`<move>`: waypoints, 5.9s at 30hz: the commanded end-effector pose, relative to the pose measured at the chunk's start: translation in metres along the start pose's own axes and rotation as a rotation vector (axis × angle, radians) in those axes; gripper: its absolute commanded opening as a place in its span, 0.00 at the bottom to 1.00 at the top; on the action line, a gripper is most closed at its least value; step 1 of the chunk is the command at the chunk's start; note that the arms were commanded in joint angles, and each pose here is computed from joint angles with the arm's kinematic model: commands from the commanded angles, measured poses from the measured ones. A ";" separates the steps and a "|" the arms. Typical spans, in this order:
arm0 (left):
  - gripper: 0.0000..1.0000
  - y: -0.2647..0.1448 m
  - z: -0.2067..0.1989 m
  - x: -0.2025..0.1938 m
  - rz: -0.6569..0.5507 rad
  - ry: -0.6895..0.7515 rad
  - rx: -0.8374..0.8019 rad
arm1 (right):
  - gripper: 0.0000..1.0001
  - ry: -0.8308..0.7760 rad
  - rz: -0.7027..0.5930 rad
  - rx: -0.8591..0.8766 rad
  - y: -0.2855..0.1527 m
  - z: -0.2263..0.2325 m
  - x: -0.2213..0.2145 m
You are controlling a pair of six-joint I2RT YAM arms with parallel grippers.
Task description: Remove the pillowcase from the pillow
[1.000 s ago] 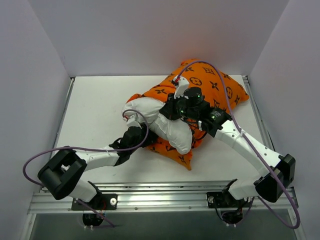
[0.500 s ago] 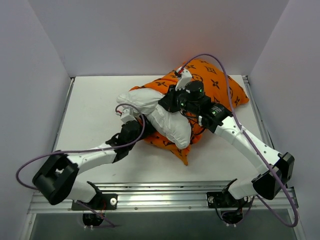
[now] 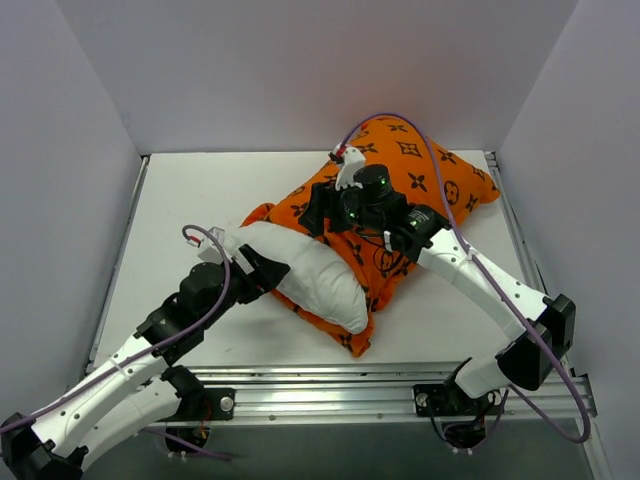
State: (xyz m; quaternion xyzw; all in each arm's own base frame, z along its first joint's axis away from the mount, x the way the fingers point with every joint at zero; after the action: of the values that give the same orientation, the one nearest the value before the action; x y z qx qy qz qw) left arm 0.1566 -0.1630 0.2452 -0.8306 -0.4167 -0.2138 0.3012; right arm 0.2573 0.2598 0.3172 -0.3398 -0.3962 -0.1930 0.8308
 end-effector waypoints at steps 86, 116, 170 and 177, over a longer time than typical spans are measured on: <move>0.02 -0.121 -0.061 0.107 -0.139 0.304 0.187 | 0.00 0.507 -0.338 -1.186 -0.094 -0.287 0.000; 0.02 0.065 -0.199 0.152 -0.272 0.274 -0.017 | 0.79 0.127 -0.124 0.073 -0.123 -0.075 -0.093; 0.02 -0.126 -0.141 0.186 0.151 0.199 -0.569 | 0.00 0.868 -0.468 -1.151 -0.106 -0.330 -0.122; 0.02 -0.073 -0.096 0.180 0.192 0.181 -0.396 | 0.00 0.724 -0.357 -0.915 -0.086 -0.276 -0.104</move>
State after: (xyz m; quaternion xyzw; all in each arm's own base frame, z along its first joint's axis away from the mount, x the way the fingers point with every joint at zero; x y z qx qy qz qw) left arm 0.2044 -0.1052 0.4082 -0.9326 -0.2242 -0.1807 0.2175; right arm 0.2950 0.0358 0.1414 -0.4230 -0.0218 -0.5311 0.7338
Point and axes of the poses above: each gripper's point midway between its finger pads, its own y axis out along the fingers, its own z axis along the line the jaws close on, x = y × z, the point moved 9 cm from there along -y, back along the fingers, and after that the axes turned 4 degrees about y, right-handed, at the moved point
